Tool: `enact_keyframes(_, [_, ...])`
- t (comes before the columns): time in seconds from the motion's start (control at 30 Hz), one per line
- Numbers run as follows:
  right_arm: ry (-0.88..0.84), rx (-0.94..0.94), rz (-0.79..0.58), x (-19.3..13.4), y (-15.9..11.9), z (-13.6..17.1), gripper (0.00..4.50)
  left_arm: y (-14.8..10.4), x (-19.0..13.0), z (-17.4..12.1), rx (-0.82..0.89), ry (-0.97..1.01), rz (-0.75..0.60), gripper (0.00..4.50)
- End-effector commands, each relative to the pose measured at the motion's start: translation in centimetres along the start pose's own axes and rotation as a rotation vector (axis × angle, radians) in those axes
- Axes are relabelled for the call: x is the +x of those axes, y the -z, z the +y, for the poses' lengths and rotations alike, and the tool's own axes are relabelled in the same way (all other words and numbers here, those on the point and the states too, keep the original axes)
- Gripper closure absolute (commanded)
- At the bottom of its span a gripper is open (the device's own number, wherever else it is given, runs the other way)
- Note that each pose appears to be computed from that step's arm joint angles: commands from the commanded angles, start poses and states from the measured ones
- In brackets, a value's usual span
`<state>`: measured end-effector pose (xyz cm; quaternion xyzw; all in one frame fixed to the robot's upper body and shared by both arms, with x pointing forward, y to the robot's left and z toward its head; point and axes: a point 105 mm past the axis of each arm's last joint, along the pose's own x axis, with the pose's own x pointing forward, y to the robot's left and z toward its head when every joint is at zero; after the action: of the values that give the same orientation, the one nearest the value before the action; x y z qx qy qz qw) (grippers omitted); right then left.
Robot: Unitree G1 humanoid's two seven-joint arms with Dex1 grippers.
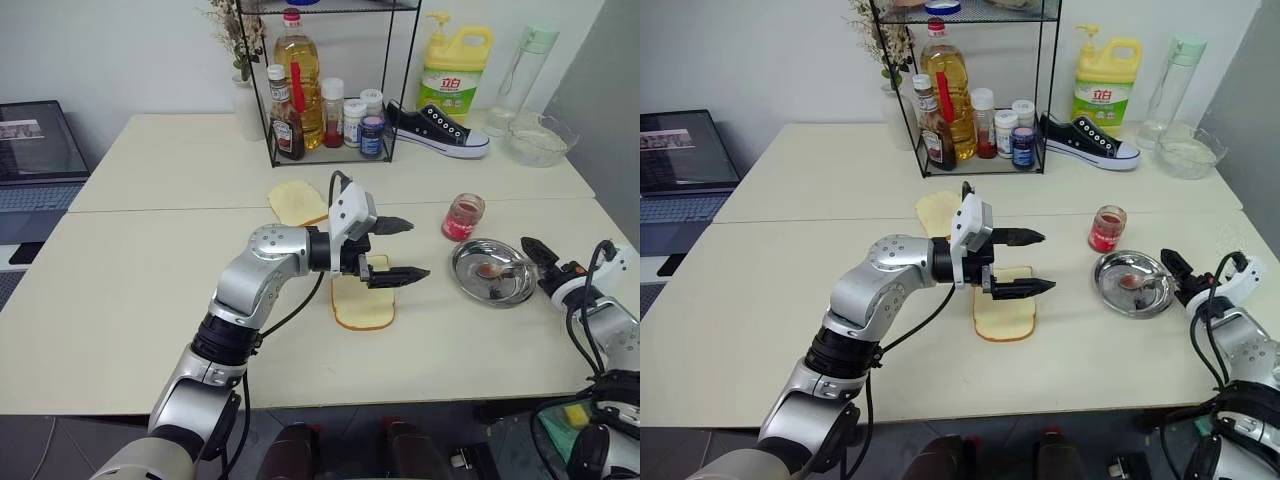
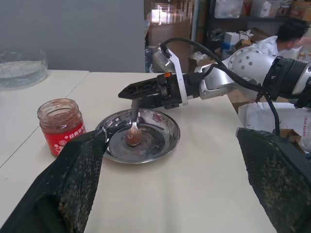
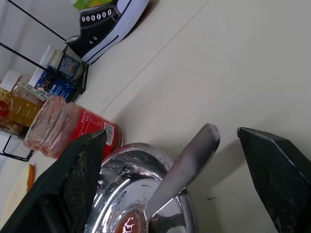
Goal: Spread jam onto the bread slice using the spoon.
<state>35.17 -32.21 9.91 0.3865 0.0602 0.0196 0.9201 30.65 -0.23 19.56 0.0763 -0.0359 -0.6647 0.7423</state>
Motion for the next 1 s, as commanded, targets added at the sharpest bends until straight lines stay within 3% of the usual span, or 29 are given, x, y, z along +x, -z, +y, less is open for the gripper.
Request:
enact_keyframes(0.03, [-0.041,0.034,-0.044,0.3,-1.2,0.7,0.00,-1.7,0.3,-0.2,0.043,0.012,-0.041,0.03])
enact_keyframes(0.23, [-0.005,0.043,-0.066,0.3,-1.5,-0.3,0.00,-1.8,0.1,-0.1,0.044,0.005,-0.040,0.03])
enact_keyframes(0.33, [-0.004,0.057,-0.078,0.3,-1.7,-0.4,0.50,-1.8,0.2,-0.1,0.044,0.005,-0.039,0.00])
enact_keyframes(0.73, [-0.002,0.077,-0.103,-0.5,-2.5,-1.0,4.48,-1.6,0.0,-0.3,0.039,0.008,-0.036,0.00])
enact_keyframes(1.0, [-0.077,0.042,-0.131,-1.7,-4.4,1.2,4.48,-1.6,-0.2,0.0,0.025,-0.003,-0.046,0.00])
